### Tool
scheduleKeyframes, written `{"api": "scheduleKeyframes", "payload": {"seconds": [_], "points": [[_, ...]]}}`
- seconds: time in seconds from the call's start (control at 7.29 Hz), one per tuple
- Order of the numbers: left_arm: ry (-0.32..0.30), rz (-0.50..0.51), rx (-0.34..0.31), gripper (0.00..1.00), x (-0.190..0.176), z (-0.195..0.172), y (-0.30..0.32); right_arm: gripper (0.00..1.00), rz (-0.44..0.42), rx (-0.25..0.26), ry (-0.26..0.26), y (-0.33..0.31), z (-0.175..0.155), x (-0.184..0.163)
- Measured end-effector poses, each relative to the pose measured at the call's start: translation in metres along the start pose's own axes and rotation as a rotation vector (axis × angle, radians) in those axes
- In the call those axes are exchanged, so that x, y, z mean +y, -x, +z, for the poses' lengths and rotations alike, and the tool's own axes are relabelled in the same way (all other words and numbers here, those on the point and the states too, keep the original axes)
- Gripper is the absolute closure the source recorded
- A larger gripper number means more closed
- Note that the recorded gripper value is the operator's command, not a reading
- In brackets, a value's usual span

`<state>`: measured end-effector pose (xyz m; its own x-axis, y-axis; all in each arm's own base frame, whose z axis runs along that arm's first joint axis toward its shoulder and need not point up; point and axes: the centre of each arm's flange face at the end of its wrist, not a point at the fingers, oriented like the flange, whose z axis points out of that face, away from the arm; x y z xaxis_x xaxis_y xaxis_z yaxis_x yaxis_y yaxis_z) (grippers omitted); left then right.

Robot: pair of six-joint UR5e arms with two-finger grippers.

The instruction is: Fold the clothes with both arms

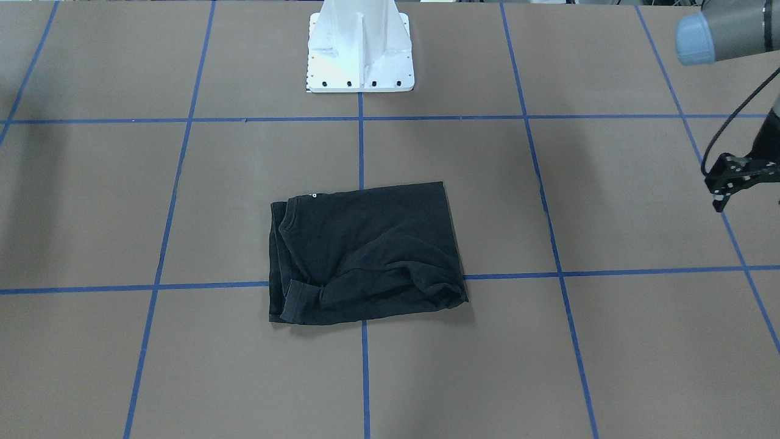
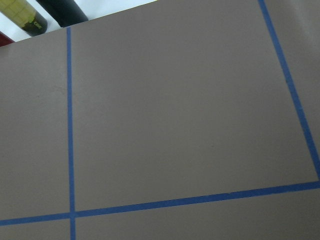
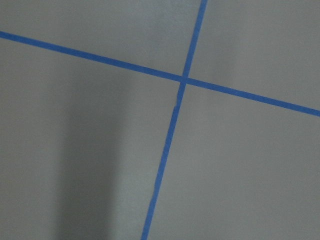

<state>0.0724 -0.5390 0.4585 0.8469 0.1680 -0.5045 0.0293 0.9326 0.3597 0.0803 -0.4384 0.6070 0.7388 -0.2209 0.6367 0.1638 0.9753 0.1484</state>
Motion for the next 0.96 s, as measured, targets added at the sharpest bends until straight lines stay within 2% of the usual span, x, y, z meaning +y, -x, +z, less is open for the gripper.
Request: {"api": "scheduleKeyframes", "payload": {"seconds": [0.27, 0.55, 0.69, 0.96], "points": [[0.044, 0.077, 0.053, 0.0, 0.012, 0.003, 0.106, 0.0, 0.044, -0.018, 0.027, -0.032, 0.015, 0.033], [0.07, 0.096, 0.129, 0.0, 0.062, 0.016, 0.191, 0.0, 0.08, -0.023, 0.041, -0.043, 0.029, 0.043], [0.079, 0.082, 0.156, 0.0, 0.083, 0.02, 0.207, 0.0, 0.108, -0.021, 0.036, -0.038, 0.029, 0.037], [0.095, 0.048, 0.173, 0.0, 0.101, 0.025, 0.217, 0.0, 0.167, -0.013, 0.008, -0.018, 0.028, 0.019]]}}
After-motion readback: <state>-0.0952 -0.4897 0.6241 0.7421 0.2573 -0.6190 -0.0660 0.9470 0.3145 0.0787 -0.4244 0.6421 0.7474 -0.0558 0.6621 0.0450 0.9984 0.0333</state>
